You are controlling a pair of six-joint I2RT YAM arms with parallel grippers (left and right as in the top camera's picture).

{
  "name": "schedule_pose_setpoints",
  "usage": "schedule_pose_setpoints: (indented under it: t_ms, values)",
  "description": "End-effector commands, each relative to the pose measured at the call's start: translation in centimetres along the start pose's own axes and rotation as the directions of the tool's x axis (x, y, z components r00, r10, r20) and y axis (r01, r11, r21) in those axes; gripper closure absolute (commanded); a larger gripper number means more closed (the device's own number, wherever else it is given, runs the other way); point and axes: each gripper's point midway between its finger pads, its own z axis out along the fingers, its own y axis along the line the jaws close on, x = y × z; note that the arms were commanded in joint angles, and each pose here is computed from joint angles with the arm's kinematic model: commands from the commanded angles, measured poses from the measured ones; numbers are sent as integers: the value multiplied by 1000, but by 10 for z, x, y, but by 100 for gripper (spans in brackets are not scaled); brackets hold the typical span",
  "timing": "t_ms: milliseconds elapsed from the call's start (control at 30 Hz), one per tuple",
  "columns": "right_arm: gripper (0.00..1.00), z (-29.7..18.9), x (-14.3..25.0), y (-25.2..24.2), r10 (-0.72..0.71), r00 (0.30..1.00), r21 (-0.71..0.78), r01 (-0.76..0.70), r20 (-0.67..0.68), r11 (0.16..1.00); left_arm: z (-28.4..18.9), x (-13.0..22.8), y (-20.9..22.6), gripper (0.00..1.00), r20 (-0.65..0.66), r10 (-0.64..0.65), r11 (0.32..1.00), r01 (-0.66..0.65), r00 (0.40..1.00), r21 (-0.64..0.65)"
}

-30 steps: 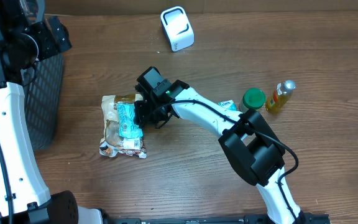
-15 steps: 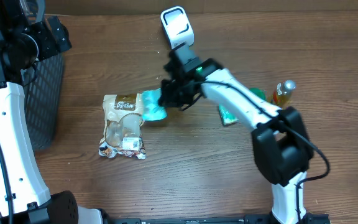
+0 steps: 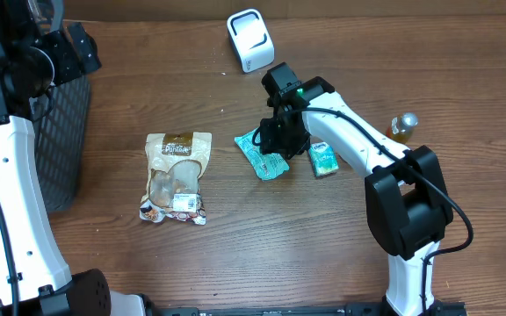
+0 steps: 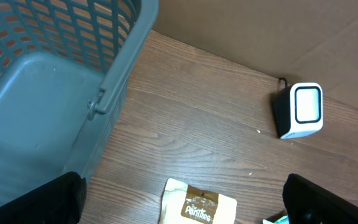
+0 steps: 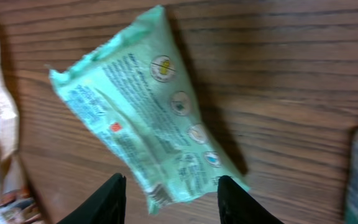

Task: Scan the item barcode
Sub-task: 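Pull the wipes packet out of the brown bag and set it down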

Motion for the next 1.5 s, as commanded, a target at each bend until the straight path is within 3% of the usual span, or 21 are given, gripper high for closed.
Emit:
schedule_pose_setpoints:
  t_ms: [0, 133, 300, 567, 700, 967, 1467]
  values:
    - [56, -16, -9, 0, -41, 997, 29, 40, 60, 999, -5, -7, -4, 0, 21, 20, 1000, -20, 1000, 12]
    - [59, -29, -10, 10, -121, 990, 15, 120, 65, 993, -5, -7, -4, 1, 21, 20, 1000, -20, 1000, 12]
    - [79, -25, -2, 13, -229, 972, 50, 227, 45, 973, -5, -7, -4, 0, 21, 20, 1000, -20, 1000, 12]
    - [82, -17, -5, -6, -251, 967, 179, 240, 38, 954, -5, -7, -4, 0, 21, 20, 1000, -20, 1000, 12]
    - [87, -15, -5, -7, -251, 967, 179, 241, 35, 954, -5, -7, -4, 0, 21, 20, 1000, -21, 1000, 12]
    - [87, -4, 5, -3, -269, 963, 179, 263, 8, 948, -5, -7, -4, 0, 21, 20, 1000, -20, 1000, 12]
    - [95, 55, 44, 19, -352, 936, 82, 352, -9, 932, -5, -7, -4, 0, 21, 20, 1000, -21, 1000, 12]
